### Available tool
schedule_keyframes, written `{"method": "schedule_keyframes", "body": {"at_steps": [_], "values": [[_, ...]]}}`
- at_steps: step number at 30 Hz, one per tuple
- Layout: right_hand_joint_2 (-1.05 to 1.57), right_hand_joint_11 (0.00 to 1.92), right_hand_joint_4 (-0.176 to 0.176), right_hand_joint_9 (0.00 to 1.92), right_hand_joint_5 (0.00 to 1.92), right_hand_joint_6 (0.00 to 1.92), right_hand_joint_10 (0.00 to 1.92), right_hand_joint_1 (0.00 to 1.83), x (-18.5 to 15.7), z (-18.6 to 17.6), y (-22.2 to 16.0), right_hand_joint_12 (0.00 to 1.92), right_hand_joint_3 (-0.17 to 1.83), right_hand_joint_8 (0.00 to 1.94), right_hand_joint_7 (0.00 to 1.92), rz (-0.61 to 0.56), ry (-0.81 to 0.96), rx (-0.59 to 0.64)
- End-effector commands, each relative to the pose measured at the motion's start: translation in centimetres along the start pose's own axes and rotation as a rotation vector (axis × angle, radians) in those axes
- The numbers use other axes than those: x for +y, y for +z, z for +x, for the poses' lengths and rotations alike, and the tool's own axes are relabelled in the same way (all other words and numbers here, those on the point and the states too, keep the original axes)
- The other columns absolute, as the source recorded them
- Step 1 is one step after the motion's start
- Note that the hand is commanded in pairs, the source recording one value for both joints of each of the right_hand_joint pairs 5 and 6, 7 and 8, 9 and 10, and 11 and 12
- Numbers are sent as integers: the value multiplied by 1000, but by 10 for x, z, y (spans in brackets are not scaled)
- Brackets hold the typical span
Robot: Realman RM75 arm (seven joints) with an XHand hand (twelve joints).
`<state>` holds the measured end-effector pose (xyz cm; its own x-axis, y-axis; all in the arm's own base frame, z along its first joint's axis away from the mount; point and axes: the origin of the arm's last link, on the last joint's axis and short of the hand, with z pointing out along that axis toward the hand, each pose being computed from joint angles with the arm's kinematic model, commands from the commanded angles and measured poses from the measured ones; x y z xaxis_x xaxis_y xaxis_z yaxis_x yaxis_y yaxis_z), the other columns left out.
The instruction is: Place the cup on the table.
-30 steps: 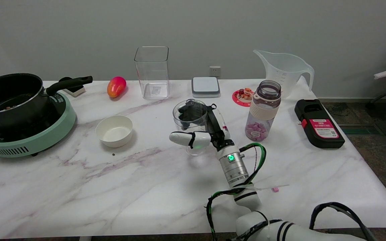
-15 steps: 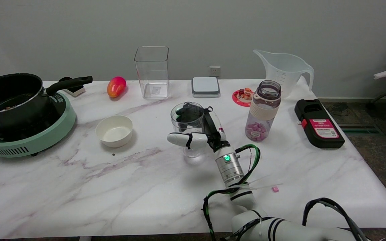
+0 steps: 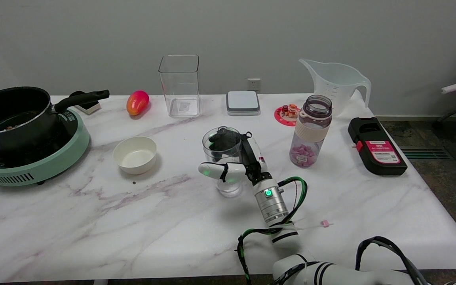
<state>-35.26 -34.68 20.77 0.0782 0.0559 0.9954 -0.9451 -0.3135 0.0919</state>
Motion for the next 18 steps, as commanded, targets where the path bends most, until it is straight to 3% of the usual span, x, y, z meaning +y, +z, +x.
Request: {"method": "schedule_keyframes", "body": {"at_steps": [1, 5, 8, 13, 18], "values": [[1571, 1419, 0, 1595, 1710, 1710, 1595, 1087, 7, -2, -14, 1419, 255, 1697, 1697, -20, 1, -1], [1571, 1409, 0, 1570, 1655, 1655, 1570, 1055, 7, -2, -16, 1409, 306, 1671, 1671, -18, 2, 0], [1119, 1328, 0, 1414, 1304, 1304, 1414, 1206, 7, -2, -16, 1328, 637, 1523, 1523, -17, 1, 0], [833, 1127, 0, 1194, 1051, 1051, 1194, 1265, 8, -2, -17, 1127, 608, 1343, 1343, -20, 0, -4], [686, 992, 0, 1069, 1001, 1001, 1069, 1295, 8, -2, -19, 992, 724, 1283, 1283, -22, 1, -4]]}}
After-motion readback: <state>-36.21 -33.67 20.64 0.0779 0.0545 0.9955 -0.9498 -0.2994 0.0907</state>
